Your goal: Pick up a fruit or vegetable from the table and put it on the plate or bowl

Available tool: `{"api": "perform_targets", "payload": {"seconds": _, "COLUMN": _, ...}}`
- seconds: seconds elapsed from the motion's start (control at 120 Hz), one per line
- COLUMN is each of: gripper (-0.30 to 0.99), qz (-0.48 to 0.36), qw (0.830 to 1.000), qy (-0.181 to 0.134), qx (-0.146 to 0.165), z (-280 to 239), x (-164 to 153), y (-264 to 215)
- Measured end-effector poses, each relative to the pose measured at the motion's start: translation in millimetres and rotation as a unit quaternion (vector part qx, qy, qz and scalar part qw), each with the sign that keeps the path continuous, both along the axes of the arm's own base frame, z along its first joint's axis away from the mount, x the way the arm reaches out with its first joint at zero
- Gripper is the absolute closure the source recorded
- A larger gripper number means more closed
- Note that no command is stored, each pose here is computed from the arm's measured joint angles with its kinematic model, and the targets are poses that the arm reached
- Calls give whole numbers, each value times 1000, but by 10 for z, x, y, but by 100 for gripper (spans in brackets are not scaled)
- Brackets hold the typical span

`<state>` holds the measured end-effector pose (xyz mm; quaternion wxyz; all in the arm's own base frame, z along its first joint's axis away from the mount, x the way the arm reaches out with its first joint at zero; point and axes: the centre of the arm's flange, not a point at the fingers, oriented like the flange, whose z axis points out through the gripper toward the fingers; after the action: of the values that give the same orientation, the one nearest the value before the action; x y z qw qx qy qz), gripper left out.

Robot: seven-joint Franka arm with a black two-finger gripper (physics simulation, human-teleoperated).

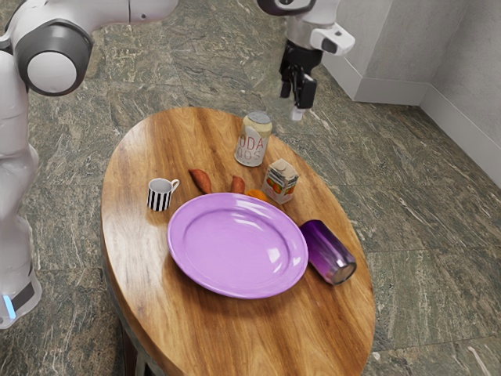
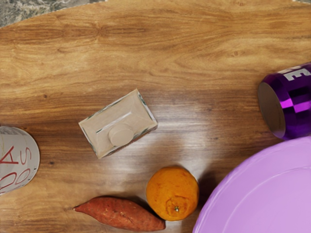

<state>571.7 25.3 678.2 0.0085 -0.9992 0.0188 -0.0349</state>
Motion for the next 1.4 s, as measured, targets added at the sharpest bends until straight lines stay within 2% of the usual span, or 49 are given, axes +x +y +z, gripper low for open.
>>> {"api": "perform_targets", "payload": {"seconds": 0.258, "gripper": 0, "qz": -12, "qw": 1000, "qy": -25, "qx": 4, "z": 57, "x": 48, "y": -18}}
{"api": "perform_targets", "payload": {"seconds": 0.35, "gripper": 0, "qz": -5, "qw": 999, "qy": -44, "qx": 9, "z": 222, "x": 29, "y": 69}}
{"api": "perform_targets", "payload": {"seconds": 0.533, "gripper": 0, "qz": 100, "qw": 994, "qy": -34, "qx": 14, "z": 200, "x": -169, "y": 1243}}
{"api": "perform_targets", "payload": {"seconds": 0.742, "gripper": 0, "qz": 161, "qw": 987, "qy": -10, "qx": 8, "z": 50, "x": -294, "y": 1764}}
{"api": "perform_targets", "payload": {"seconds": 0.858, "gripper": 0, "qz": 245, "qw": 969, "qy": 10, "qx": -19, "z": -58, "x": -725, "y": 2508}}
{"api": "perform_targets", "payload": {"seconds": 0.908, "gripper": 0, "qz": 262, "qw": 965, "qy": 14, "qx": -28, "z": -61, "x": -827, "y": 2635}}
{"api": "perform_targets", "payload": {"seconds": 0.967, "gripper": 0, "qz": 260, "qw": 965, "qy": 14, "qx": -43, "z": -38, "x": -873, "y": 2618}}
{"api": "perform_targets", "payload": {"seconds": 1.017, "gripper": 0, "qz": 259, "qw": 964, "qy": 7, "qx": -55, "z": 89, "x": -1044, "y": 2627}}
{"api": "perform_targets", "payload": {"seconds": 1.083, "gripper": 0, "qz": 278, "qw": 959, "qy": -5, "qx": -50, "z": 383, "x": -1654, "y": 2475}}
{"api": "perform_targets", "payload": {"seconds": 1.158, "gripper": 0, "qz": 339, "qw": 941, "qy": -2, "qx": -28, "z": 470, "x": -2418, "y": 2239}}
{"api": "perform_targets", "payload": {"seconds": 1.233, "gripper": 0, "qz": 393, "qw": 920, "qy": 8, "qx": -3, "z": 362, "x": -2810, "y": 1791}}
{"api": "perform_targets", "payload": {"seconds": 1.308, "gripper": 0, "qz": 442, "qw": 897, "qy": 16, "qx": 17, "z": 166, "x": -2871, "y": 1351}}
{"api": "perform_targets", "payload": {"seconds": 1.4, "gripper": 0, "qz": 477, "qw": 878, "qy": 34, "qx": 17, "z": -119, "x": -2608, "y": 1096}}
